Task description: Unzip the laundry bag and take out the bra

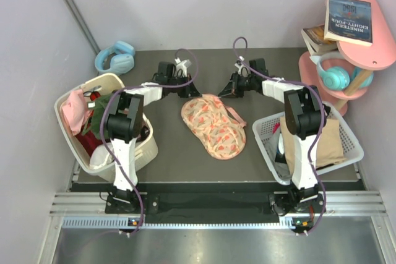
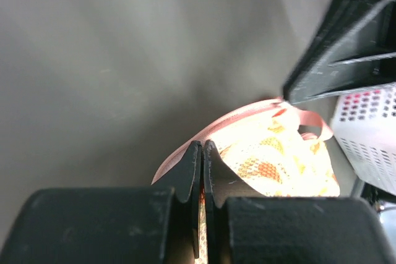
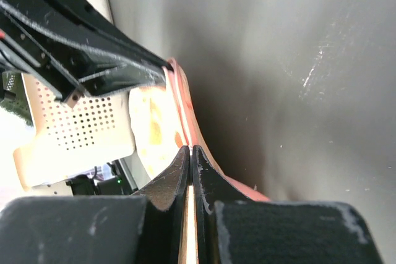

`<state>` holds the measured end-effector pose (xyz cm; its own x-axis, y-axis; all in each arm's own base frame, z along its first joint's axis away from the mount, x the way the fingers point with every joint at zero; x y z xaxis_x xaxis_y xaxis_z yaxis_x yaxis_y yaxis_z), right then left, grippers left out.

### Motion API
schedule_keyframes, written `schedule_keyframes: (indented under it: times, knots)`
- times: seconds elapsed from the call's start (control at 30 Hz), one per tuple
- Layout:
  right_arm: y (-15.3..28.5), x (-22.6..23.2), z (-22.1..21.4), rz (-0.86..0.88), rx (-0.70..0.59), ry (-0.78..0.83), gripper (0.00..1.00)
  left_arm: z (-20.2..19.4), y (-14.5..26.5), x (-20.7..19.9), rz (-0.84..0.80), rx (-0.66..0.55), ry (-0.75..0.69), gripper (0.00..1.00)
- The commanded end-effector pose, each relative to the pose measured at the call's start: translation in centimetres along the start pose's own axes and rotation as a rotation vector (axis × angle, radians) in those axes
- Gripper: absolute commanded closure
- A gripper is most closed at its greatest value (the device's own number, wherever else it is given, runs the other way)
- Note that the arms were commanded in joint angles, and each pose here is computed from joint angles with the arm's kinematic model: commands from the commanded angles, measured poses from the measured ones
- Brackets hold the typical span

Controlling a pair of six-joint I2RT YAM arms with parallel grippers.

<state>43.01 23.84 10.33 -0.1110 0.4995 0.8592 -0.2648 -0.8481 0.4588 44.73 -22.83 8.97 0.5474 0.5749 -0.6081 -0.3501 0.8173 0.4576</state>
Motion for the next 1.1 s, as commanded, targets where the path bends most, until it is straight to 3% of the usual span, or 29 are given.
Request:
schedule_keyframes:
  times: [0.0,0.33,0.8,0.83,0.87,0.97,1.07]
  knots:
    - [1.8,2.4,1.2,0.026,-0.057,0.082,1.00,3.2,3.0,1.2,0.099,-0.116,-0.034,1.00]
    - [1.7,1.9,0.9,0.019,-0.052,0.071,1.00,3.5,5.3,3.4,0.223,-0.150,0.006,1.00]
    - [1.8,2.0,0.7,0.025,-0.045,0.074,1.00,3.4,7.2,2.8,0.290,-0.177,0.019,1.00]
    - [1.8,2.1,0.8,0.026,-0.047,0.076,1.00,3.6,7.1,2.3,0.260,-0.178,-0.003,0.92]
    - [1.8,2.1,0.9,0.028,-0.047,0.077,1.00,4.0,7.2,1.5,0.225,-0.186,-0.026,0.66]
    - [1.7,2.2,0.8,0.039,-0.039,0.080,1.00,5.1,6.6,-1.6,0.102,-0.185,-0.136,0.33]
    - [1.8,2.5,0.9,0.050,-0.036,0.086,1.00,5.9,5.3,-4.6,0.008,-0.166,-0.233,0.25]
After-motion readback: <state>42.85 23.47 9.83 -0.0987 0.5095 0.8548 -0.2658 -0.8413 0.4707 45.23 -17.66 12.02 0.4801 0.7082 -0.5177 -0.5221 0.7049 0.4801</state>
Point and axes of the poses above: each gripper's point midway between its finger pads, its own y axis back along the fingers, its own x axis along the line the jaws close on, z = x × y, the point moved 4 cm from there along y, back along the fingers, and after that the axes turned 5 degrees about -y, right-handed, at the moved point
